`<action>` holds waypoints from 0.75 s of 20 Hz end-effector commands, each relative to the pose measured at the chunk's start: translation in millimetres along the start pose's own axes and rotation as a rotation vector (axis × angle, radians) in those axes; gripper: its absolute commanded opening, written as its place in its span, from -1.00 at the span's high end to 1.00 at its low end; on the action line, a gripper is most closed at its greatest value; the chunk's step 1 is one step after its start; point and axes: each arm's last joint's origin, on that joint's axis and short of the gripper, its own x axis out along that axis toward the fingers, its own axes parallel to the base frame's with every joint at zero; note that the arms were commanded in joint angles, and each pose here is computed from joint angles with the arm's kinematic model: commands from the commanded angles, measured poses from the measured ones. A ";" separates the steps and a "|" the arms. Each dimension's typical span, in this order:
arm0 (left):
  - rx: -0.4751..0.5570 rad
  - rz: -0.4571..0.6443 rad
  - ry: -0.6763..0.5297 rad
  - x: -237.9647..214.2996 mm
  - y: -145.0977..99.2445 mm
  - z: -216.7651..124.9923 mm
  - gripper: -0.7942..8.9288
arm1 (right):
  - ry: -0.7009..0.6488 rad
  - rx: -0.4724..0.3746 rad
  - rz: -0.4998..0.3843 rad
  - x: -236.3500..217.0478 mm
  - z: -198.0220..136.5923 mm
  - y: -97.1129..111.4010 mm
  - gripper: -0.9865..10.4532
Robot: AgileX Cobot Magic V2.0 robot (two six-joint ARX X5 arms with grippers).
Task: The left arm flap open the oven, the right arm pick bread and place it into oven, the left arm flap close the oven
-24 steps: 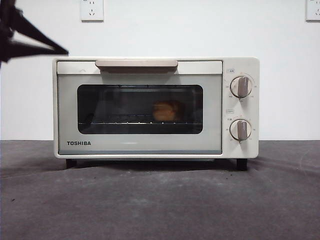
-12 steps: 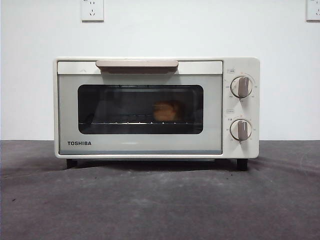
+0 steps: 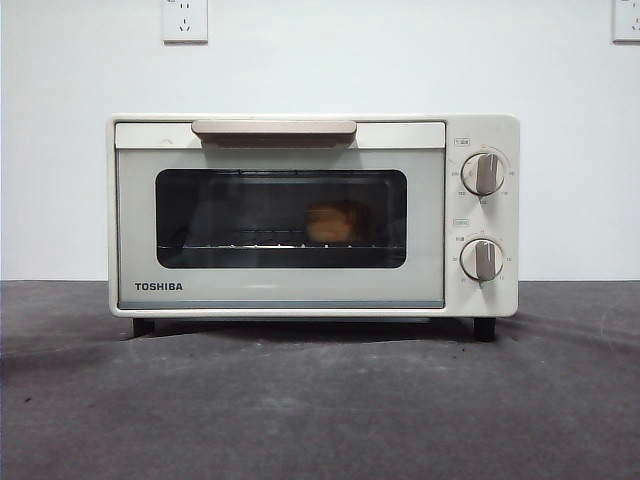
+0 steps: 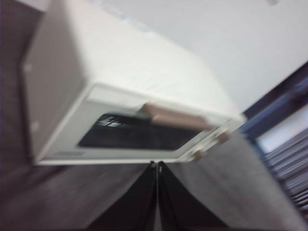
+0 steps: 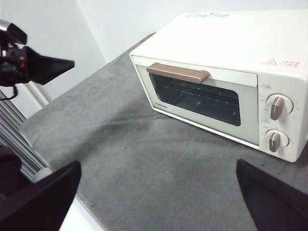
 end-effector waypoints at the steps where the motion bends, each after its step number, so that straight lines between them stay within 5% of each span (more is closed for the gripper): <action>1: 0.146 0.005 -0.003 -11.6 -7.9 -4.7 0.82 | -0.029 -0.071 0.002 -2.9 5.3 2.0 -0.05; 9: 0.274 0.009 0.012 -34.9 -18.6 -25.7 0.82 | -0.006 -0.117 -0.022 0.6 4.8 0.8 0.00; 11: 0.278 0.011 0.018 -37.0 -19.3 -28.3 0.82 | 0.007 -0.117 -0.025 1.5 4.1 0.4 0.26; 13: 0.266 0.013 0.026 -37.6 -19.2 -29.7 0.82 | 0.018 -0.116 -0.028 1.9 3.3 0.1 0.81; 15: 0.265 0.013 0.026 -37.6 -19.1 -29.8 0.82 | 0.020 -0.117 -0.032 1.9 3.1 0.0 0.80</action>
